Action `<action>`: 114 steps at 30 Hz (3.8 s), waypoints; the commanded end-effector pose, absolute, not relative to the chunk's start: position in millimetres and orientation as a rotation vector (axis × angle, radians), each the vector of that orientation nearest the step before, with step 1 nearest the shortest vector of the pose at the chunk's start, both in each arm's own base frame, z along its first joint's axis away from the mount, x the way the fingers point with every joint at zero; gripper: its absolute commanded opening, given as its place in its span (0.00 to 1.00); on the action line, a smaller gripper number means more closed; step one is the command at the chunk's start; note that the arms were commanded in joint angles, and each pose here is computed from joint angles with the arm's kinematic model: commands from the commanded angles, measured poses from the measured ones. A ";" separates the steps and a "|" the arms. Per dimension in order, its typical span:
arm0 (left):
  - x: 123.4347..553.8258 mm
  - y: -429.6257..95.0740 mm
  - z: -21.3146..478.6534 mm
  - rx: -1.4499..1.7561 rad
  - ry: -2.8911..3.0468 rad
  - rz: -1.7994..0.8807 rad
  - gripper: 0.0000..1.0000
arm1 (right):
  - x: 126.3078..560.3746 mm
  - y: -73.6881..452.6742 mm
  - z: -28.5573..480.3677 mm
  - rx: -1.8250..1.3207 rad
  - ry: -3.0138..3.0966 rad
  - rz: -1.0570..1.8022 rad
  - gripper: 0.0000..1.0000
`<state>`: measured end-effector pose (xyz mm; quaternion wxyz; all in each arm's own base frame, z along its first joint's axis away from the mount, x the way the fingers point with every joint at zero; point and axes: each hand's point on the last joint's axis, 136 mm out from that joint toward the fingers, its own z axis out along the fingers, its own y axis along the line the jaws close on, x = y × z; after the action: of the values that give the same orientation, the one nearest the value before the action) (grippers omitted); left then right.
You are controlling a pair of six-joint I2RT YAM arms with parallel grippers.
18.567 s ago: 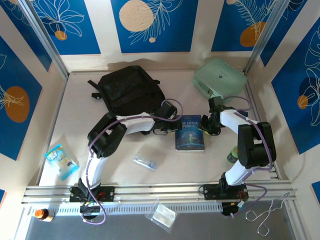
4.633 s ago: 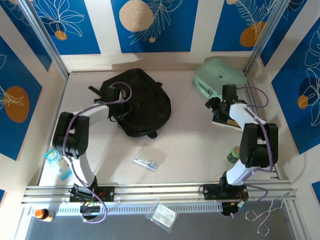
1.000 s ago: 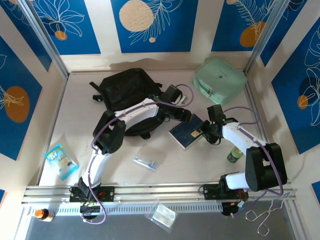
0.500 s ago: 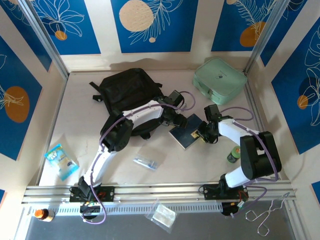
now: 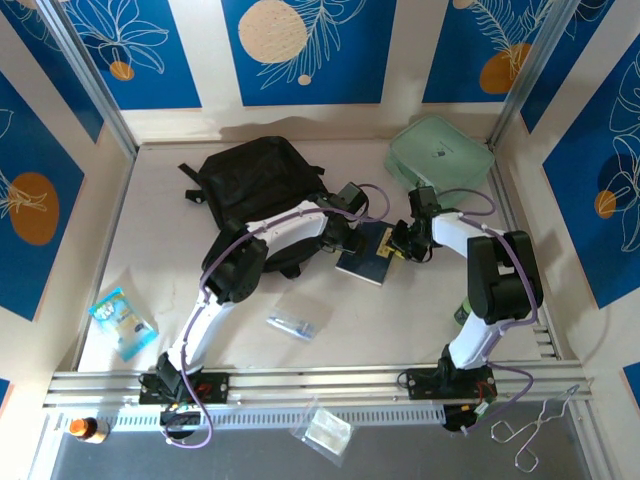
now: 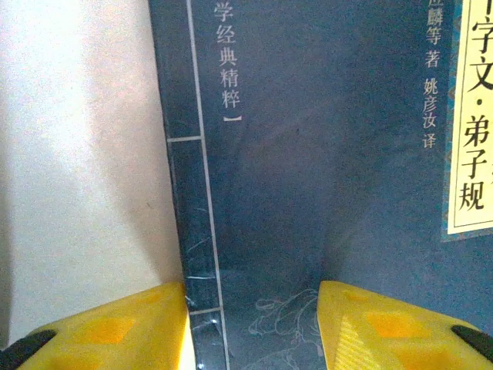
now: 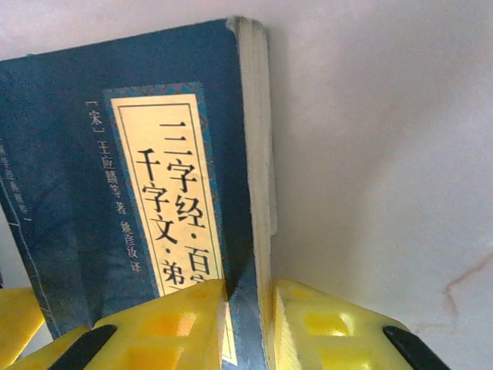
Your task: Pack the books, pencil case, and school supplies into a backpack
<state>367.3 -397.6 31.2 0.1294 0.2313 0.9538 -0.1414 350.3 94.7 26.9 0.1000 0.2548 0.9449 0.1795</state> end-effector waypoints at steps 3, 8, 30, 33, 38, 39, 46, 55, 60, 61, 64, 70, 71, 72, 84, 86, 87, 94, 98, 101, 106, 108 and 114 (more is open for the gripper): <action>363.6 -391.4 18.4 0.661 2.827 -0.366 0.47 | 345.3 101.6 29.7 0.719 2.828 0.600 0.27; 355.4 -404.2 20.8 0.614 2.872 -0.529 0.48 | 336.7 111.0 27.3 0.752 2.849 0.680 0.28; 344.3 -450.3 150.3 0.509 2.660 -1.189 0.48 | 336.5 105.8 26.6 0.894 2.794 0.727 0.23; 346.6 -446.1 130.7 0.478 2.706 -1.134 0.47 | 337.4 107.0 25.9 0.893 2.794 0.738 0.23; 367.6 -415.3 109.4 0.452 2.737 -0.811 0.50 | 336.6 105.2 25.9 0.887 2.807 0.695 0.23; 370.6 -411.1 105.4 0.451 2.738 -0.772 0.51 | 335.7 103.8 26.7 0.880 2.809 0.663 0.23; 381.1 -398.5 70.8 0.468 2.791 -0.598 0.49 | 326.6 107.4 31.6 0.862 2.847 0.594 0.29; 390.3 -382.1 38.8 0.471 2.828 -0.408 0.46 | 312.9 118.9 26.1 0.860 2.895 0.598 0.29; 380.9 -387.0 27.2 0.495 2.876 -0.466 0.46 | 311.9 119.6 23.5 0.884 2.905 0.603 0.26; 378.5 -388.4 25.2 0.498 2.884 -0.478 0.46 | 312.7 119.6 23.8 0.883 2.902 0.607 0.26; 376.6 -387.5 19.0 0.510 2.903 -0.468 0.51 | 312.6 120.8 21.9 0.894 2.906 0.615 0.26; 364.7 -402.8 16.7 0.525 2.942 -0.619 0.52 | 312.6 123.0 19.2 0.909 2.909 0.641 0.25; 362.2 -405.8 18.5 0.532 2.946 -0.653 0.52 | 312.8 123.6 19.0 0.913 2.908 0.648 0.25; 359.4 -410.9 23.8 0.548 2.943 -0.712 0.51 | 312.9 124.4 19.0 0.918 2.907 0.660 0.25; 342.9 -445.3 117.7 0.697 2.745 -1.184 0.36 | 318.9 121.8 21.3 0.998 2.821 0.835 0.22; 341.3 -444.6 116.9 0.689 2.750 -1.191 0.33 | 318.9 121.4 21.0 0.999 2.821 0.832 0.22; 340.9 -443.4 113.9 0.681 2.762 -1.184 0.33 | 319.0 120.9 21.0 1.001 2.820 0.831 0.22; 337.7 -441.4 96.3 0.629 2.818 -1.189 0.30 | 319.4 120.7 21.1 0.992 2.821 0.824 0.21; 336.5 -440.8 88.8 0.599 2.845 -1.178 0.30 | 321.5 122.0 21.7 0.972 2.820 0.829 0.20; 336.9 -438.4 86.4 0.587 2.848 -1.158 0.28 | 323.0 121.5 21.4 0.968 2.822 0.818 0.19; 344.7 -429.5 94.3 0.586 2.821 -1.071 0.22 | 326.0 118.4 22.4 0.951 2.819 0.782 0.20; 349.2 -425.6 99.5 0.581 2.804 -1.043 0.17 | 328.1 116.8 24.5 0.938 2.815 0.767 0.21; 367.0 -406.2 122.6 0.549 2.738 -0.925 0.01 | 341.0 117.4 45.3 0.852 2.733 0.792 0.34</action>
<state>357.4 -417.0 79.1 0.0436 0.1751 0.9301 -0.3198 329.0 115.0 25.8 0.0477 0.3049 0.9167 0.2537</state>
